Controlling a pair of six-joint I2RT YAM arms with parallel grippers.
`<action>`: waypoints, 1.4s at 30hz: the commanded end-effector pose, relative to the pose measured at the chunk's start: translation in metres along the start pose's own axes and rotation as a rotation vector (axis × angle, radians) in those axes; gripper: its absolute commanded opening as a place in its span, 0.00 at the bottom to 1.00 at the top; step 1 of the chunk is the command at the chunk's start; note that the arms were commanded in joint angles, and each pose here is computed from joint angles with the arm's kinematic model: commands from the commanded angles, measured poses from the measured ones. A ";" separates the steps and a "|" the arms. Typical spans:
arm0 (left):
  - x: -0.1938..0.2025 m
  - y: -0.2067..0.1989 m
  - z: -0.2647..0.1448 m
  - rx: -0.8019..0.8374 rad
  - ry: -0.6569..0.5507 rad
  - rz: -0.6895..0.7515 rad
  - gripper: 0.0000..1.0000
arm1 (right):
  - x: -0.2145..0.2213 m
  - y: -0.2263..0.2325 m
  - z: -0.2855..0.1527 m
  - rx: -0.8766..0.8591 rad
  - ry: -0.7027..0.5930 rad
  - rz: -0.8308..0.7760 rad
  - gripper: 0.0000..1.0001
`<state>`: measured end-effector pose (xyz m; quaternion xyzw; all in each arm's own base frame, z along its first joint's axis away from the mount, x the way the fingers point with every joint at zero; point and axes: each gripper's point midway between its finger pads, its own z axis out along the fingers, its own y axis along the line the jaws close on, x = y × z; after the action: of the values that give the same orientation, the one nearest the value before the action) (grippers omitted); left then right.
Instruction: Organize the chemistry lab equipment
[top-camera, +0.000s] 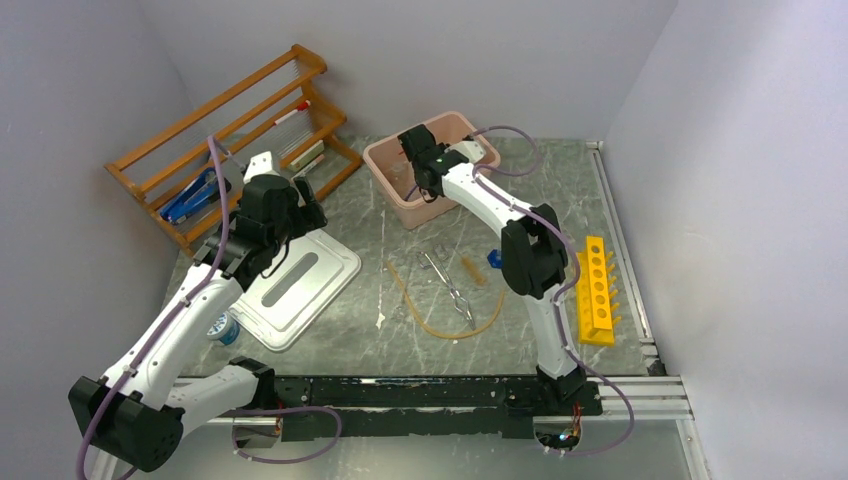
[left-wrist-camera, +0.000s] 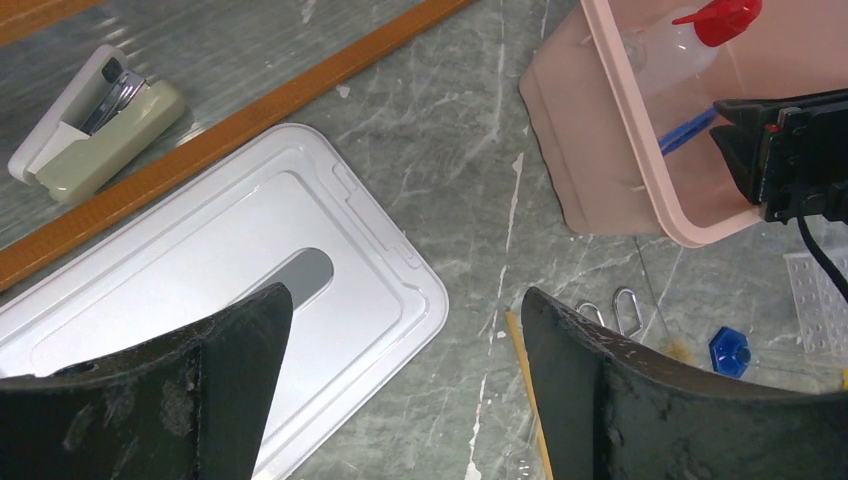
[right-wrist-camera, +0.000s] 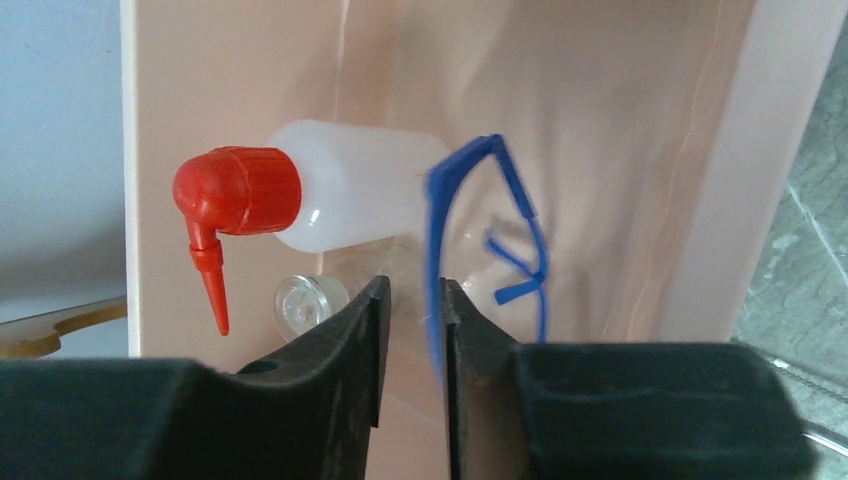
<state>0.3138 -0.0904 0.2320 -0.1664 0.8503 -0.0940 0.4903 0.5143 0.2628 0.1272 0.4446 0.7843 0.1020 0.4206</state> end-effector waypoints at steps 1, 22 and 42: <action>-0.015 0.004 -0.003 -0.028 -0.037 0.004 0.89 | -0.003 -0.011 0.014 0.050 -0.030 0.019 0.32; -0.025 -0.042 -0.013 0.239 -0.063 0.070 0.94 | -0.115 0.046 -0.107 -0.391 -0.127 -0.430 0.45; -0.017 -0.119 -0.035 0.648 -0.073 0.328 0.92 | -0.141 -0.153 -0.125 -0.021 0.040 -0.793 0.85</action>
<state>0.3140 -0.1723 0.2767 0.0776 0.8067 -0.2435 0.5328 0.3783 0.0874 0.2325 0.1272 0.8753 -0.0616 0.4625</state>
